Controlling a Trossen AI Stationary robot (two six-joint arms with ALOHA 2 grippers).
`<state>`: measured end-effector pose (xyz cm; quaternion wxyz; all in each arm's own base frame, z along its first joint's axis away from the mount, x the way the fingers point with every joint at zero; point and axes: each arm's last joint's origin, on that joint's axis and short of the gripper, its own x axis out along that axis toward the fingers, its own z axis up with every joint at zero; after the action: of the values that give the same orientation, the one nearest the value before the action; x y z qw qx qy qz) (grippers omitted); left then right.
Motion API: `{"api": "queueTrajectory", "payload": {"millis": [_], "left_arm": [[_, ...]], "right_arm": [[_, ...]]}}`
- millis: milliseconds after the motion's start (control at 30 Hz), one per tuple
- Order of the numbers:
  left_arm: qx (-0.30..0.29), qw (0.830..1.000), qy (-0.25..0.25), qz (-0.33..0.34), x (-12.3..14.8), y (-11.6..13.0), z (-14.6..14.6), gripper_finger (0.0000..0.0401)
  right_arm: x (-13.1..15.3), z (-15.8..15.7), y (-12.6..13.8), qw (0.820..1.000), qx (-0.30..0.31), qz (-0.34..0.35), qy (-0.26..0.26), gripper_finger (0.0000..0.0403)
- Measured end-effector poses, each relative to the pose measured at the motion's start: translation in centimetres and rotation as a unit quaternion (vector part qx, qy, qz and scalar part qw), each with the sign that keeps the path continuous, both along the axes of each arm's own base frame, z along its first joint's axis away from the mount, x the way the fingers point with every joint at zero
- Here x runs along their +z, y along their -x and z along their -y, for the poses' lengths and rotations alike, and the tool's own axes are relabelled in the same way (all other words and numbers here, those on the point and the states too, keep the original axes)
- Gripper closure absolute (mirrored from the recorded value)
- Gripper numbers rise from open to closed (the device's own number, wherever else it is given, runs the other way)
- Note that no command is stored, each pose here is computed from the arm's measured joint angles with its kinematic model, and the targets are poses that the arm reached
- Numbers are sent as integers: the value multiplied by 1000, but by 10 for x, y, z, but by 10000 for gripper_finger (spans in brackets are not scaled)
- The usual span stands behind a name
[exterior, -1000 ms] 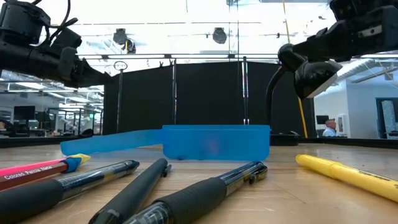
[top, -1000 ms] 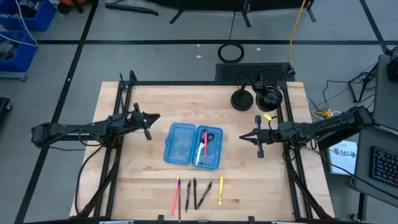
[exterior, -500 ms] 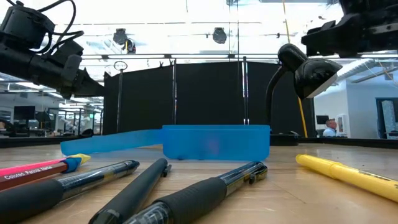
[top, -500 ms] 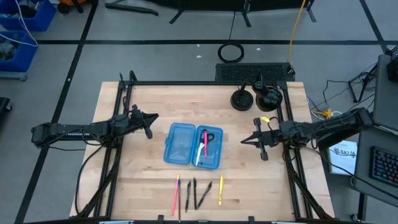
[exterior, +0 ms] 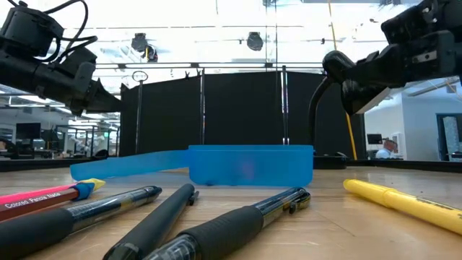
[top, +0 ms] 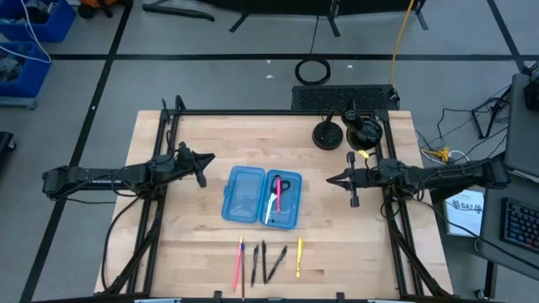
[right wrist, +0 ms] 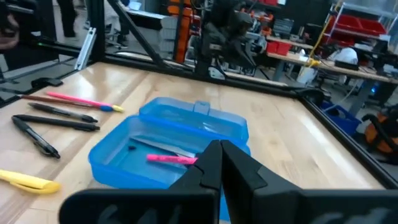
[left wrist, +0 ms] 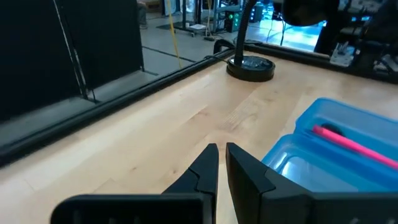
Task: Pick & place school supplies into a supply box
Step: Put the pink pencil into the blue supply box
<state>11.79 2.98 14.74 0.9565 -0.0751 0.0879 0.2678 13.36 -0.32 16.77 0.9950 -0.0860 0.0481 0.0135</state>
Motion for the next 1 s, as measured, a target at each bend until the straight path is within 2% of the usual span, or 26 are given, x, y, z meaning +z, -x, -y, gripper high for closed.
{"api": "queueTrajectory", "payload": {"millis": [100,167,267,433,533,633,733,800,900,1000], "left_arm": [[-24,999,34,14,-1,-1,2,364],[-46,998,42,8,-2,-3,7,364],[-48,998,48,4,2,-7,16,364],[-55,998,29,-6,47,-24,38,364],[-22,997,37,-60,79,-33,52,364],[23,991,72,-106,103,-43,65,364],[63,978,127,-152,113,-60,79,364],[83,963,165,-199,110,-73,90,364],[106,935,218,-258,95,-93,110,364],[136,905,284,-287,74,-113,131,364]], "right_arm": [[-3,2,1,1000,-7,1,-4,403],[-4,2,1,1000,-8,5,-4,403],[-5,2,2,1000,-9,9,-3,403],[-5,2,2,1000,-8,8,4,403],[-5,2,2,1000,-8,8,6,403],[-5,2,2,1000,-8,8,9,403],[-5,2,2,1000,-8,8,9,403],[-5,2,2,1000,-8,6,9,403],[-6,2,2,1000,-7,2,11,403],[-7,2,2,1000,-7,-2,13,403]]}}
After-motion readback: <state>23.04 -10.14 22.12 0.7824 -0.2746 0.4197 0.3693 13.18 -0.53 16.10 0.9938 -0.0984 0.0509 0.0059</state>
